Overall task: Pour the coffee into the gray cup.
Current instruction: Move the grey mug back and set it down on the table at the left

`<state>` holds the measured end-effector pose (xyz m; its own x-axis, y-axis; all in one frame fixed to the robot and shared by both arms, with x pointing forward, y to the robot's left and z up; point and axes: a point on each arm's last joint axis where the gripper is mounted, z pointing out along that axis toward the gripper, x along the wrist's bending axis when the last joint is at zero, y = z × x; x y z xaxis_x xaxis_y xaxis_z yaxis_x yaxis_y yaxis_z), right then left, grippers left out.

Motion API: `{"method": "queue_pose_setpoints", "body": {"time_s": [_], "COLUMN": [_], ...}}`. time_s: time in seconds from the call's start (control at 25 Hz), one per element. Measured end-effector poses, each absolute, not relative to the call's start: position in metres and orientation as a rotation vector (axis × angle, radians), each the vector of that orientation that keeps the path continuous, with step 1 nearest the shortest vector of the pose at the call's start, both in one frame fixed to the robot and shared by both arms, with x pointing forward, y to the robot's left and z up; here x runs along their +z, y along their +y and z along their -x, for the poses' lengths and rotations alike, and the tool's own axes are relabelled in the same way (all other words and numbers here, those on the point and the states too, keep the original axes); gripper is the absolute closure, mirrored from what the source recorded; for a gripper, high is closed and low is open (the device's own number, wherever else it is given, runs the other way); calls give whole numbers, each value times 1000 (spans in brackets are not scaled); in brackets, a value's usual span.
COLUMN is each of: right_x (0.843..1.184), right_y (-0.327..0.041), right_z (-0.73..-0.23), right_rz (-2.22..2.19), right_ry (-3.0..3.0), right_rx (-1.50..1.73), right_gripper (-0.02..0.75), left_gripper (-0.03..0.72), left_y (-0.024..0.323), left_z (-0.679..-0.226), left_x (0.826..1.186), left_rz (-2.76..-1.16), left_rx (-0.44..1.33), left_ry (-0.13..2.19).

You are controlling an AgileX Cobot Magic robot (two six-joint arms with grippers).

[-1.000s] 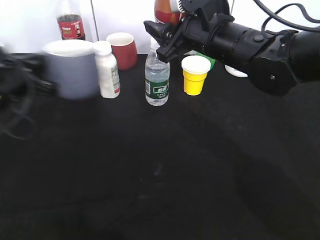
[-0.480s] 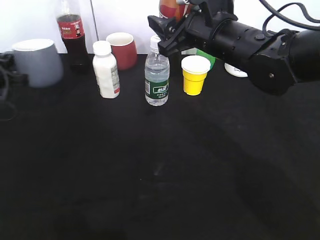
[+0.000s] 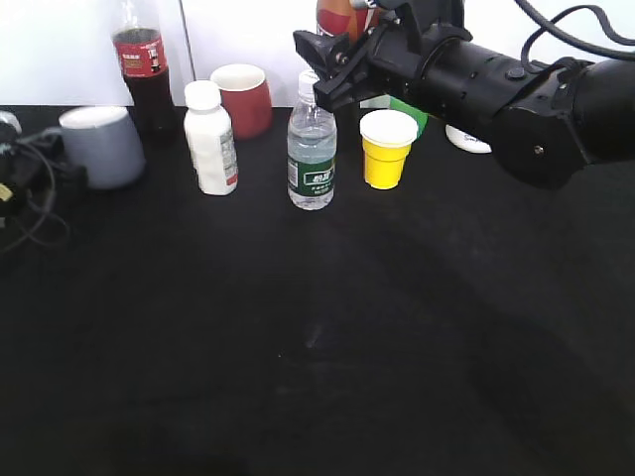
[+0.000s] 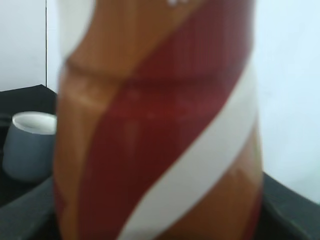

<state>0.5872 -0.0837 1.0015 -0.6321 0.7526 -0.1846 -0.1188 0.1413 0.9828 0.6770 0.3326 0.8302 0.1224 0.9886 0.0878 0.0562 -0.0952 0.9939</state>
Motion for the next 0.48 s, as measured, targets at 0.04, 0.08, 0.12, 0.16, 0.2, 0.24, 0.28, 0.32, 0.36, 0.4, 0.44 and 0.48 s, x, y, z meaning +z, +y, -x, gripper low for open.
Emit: {"method": "queue_pose_setpoints", "body": {"time_s": [0.04,0.08,0.12,0.16,0.2,0.24,0.28,0.32,0.36,0.4,0.44,0.48], "right_x": [1001,1001,1002,1002,1002,1002,1001,1001,1001,1001,1001,1000], "right_y": [-84,-84,-84,-84,-84,-84,-84,-84,-84,-84,-84,-84], "right_z": [-587,-587,-587,-587,-587,-587,-587,-587,-587,-587,-587,-587], "right_rz": [-614,-614,-616,-616,-616,-617,-617,-617,-618,-618,-621,-623], "right_ry": [1719,1719,1719,1719,1718,1718,1719,1719,1719,1720,1725,1729], "right_rx": [1576,1576,1576,1576,1576,1576,1576,1576,1575,1574,1570,1567], "right_gripper": [233,233,233,233,233,233,233,233,233,233,233,233], "left_gripper": [651,650,645,635,612,580,547,515,463,412,377,363], "left_y": [333,333,333,333,333,332,332,332,332,331,331,330], "left_z": [-676,-677,-677,-677,-676,-676,-675,-674,-671,-669,-664,-657], "left_x": [827,827,826,826,826,826,825,824,823,825,827,827], "left_rz": [-1379,-1379,-1379,-1378,-1375,-1376,-1380,-1382,-1387,-1388,-1382,-1372], "left_rx": [1147,1146,1144,1143,1137,1132,1126,1123,1118,1115,1114,1112], "left_ry": [1129,1130,1132,1133,1137,1141,1144,1147,1153,1157,1159,1153]}}
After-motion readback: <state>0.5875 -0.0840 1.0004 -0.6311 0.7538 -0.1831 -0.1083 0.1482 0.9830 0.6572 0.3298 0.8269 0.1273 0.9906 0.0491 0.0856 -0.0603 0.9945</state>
